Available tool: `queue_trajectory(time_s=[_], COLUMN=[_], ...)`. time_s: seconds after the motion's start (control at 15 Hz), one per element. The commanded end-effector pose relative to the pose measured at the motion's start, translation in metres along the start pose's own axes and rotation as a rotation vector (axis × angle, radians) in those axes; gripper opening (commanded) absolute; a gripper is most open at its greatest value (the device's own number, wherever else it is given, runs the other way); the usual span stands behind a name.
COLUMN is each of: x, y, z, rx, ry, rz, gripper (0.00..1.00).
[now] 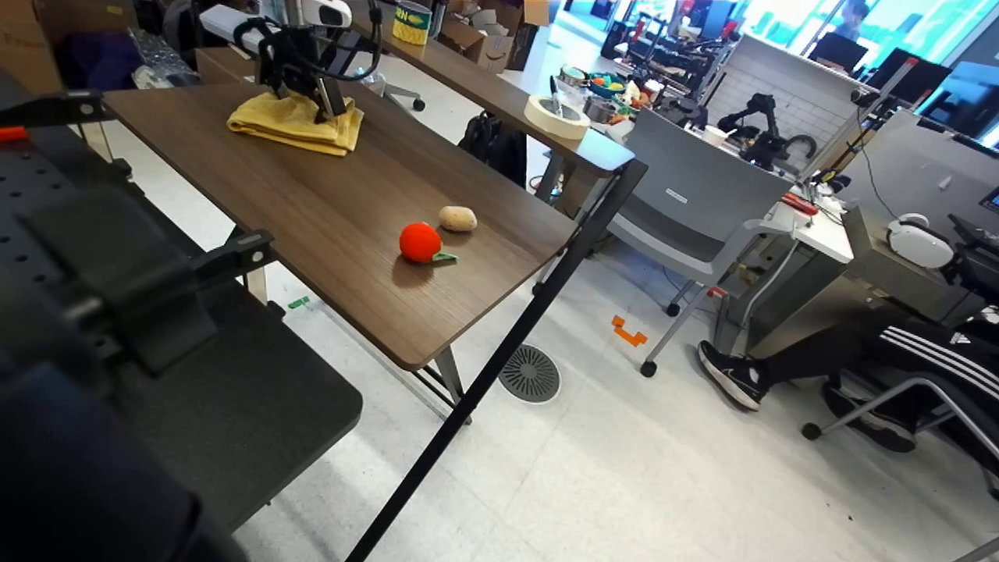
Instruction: Move the potato to the left, wipe the table with the yellow towel, move the red plush toy to the left, wipe the right side of the table with the towel, move the potato and red toy to the right, wipe the left side of the table
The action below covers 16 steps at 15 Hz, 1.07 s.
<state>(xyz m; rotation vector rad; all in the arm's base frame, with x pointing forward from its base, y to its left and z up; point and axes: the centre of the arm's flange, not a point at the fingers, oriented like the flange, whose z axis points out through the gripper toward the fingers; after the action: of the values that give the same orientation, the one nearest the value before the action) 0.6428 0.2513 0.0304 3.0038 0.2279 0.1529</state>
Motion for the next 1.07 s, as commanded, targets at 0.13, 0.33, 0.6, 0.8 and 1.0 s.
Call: queue_trajectory(time_s=[0.13, 0.33, 0.6, 0.8, 1.0], x=[0.042, 0.058, 0.092, 0.109, 0.107], y=[0.112, 0.139, 0.098, 0.035, -0.036], z=[0.026, 0.029, 0.039, 0.037, 0.036], rx=[-0.020, -0.011, 0.035, 0.080, 0.131], ry=[0.047, 0.078, 0.109, 0.132, 0.110], rz=[0.307, 0.394, 0.377, 0.319, 0.239], gripper=[1.00, 1.00, 1.00, 1.00, 1.00])
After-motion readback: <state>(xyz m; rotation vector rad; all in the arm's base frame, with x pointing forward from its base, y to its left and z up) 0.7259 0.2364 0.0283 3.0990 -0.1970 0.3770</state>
